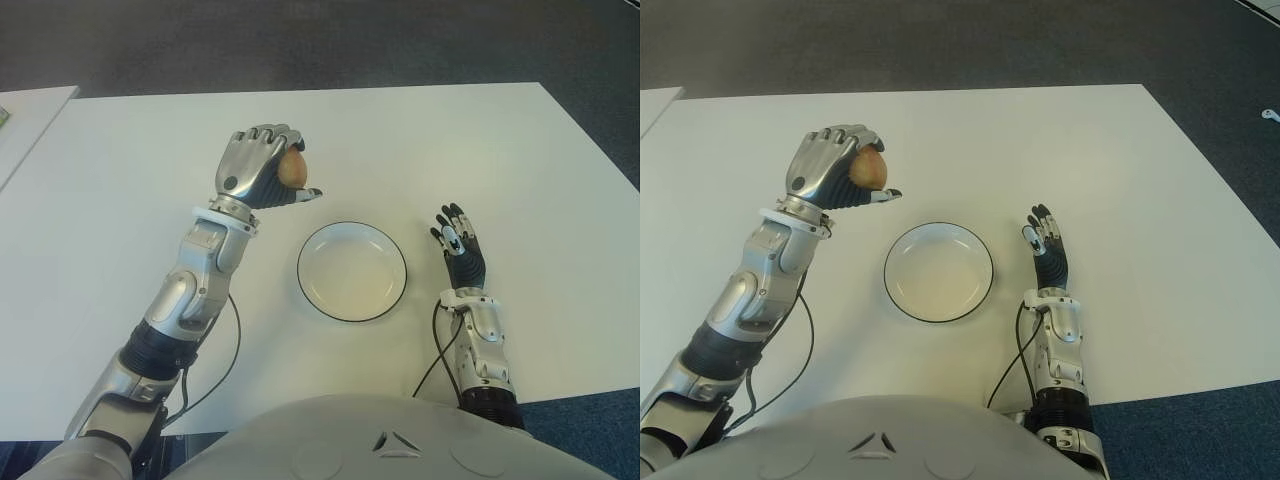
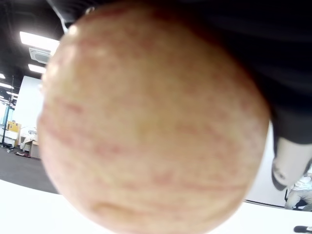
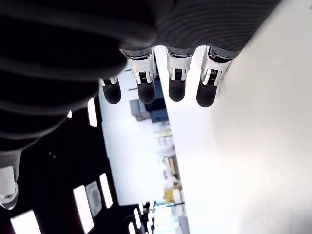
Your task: Put the apples into the plate.
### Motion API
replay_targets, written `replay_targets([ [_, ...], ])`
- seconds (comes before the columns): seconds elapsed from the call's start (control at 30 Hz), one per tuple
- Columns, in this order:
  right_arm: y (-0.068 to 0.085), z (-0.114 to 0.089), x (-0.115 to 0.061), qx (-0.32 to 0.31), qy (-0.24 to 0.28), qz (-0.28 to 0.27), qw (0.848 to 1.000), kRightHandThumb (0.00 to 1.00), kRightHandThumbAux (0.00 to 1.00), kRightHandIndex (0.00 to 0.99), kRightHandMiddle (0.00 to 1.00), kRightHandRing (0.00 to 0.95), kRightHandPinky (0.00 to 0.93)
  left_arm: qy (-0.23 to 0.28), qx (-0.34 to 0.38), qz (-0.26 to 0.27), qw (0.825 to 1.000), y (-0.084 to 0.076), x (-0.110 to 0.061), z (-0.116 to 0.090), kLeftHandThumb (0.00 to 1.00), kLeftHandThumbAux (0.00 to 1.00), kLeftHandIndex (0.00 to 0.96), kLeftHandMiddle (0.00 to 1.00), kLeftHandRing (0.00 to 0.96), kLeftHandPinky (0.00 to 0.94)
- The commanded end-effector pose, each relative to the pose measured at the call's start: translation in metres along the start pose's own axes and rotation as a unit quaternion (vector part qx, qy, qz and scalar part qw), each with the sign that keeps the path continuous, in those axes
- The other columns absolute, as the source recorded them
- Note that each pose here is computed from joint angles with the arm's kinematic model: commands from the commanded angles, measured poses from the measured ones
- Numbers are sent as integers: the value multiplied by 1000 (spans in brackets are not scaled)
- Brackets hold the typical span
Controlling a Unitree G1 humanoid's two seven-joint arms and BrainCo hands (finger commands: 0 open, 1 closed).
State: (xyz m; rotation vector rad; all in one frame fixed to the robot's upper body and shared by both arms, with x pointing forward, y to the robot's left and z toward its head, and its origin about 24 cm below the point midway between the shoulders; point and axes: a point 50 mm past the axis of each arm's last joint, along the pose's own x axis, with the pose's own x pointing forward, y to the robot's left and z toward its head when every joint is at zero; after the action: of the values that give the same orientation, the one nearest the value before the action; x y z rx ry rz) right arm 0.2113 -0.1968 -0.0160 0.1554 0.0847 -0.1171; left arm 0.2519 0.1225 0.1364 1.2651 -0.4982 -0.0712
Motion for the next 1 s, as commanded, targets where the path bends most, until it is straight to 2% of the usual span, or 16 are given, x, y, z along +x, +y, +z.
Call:
replay_targets([
  [0.03,-7,-28,-15,3,77,-18,997,100,490,4,8,0,0,-33,-44,-30,998,-7,-8,27,856,666,402,529,843,784],
  [0.33,-6,-28,-14,0,78,-13,997,102,491,4,10,0,0,-64,-112,-105,986,-17,-19,48,856,666,402,528,834,772],
  [0.47,-4,-29,-14,-2,78,-9,997,97,494,3,8,0,0,-69,-135,-146,978,-33,-24,59,856,666,402,528,829,715],
  [0.57,-4,-29,-14,-1,76,-9,997,98,496,4,6,0,0,-68,-141,-161,975,-39,-26,61,856,666,402,529,823,651],
  [0.77,-3,-29,-15,3,75,-7,997,107,498,5,1,0,0,-65,-148,-194,968,-51,-31,61,857,666,403,531,819,662],
  [0.83,-2,-29,-15,3,75,-6,997,109,498,5,0,0,0,-65,-150,-198,967,-53,-33,62,857,665,404,531,818,626],
  [0.9,-2,-29,-15,3,75,-4,997,114,501,5,0,0,0,-66,-150,-197,967,-54,-35,62,857,665,404,530,821,692],
  [1.0,-1,-28,-16,3,76,-1,997,118,503,4,0,0,0,-65,-152,-208,964,-58,-38,64,857,665,405,529,820,728],
])
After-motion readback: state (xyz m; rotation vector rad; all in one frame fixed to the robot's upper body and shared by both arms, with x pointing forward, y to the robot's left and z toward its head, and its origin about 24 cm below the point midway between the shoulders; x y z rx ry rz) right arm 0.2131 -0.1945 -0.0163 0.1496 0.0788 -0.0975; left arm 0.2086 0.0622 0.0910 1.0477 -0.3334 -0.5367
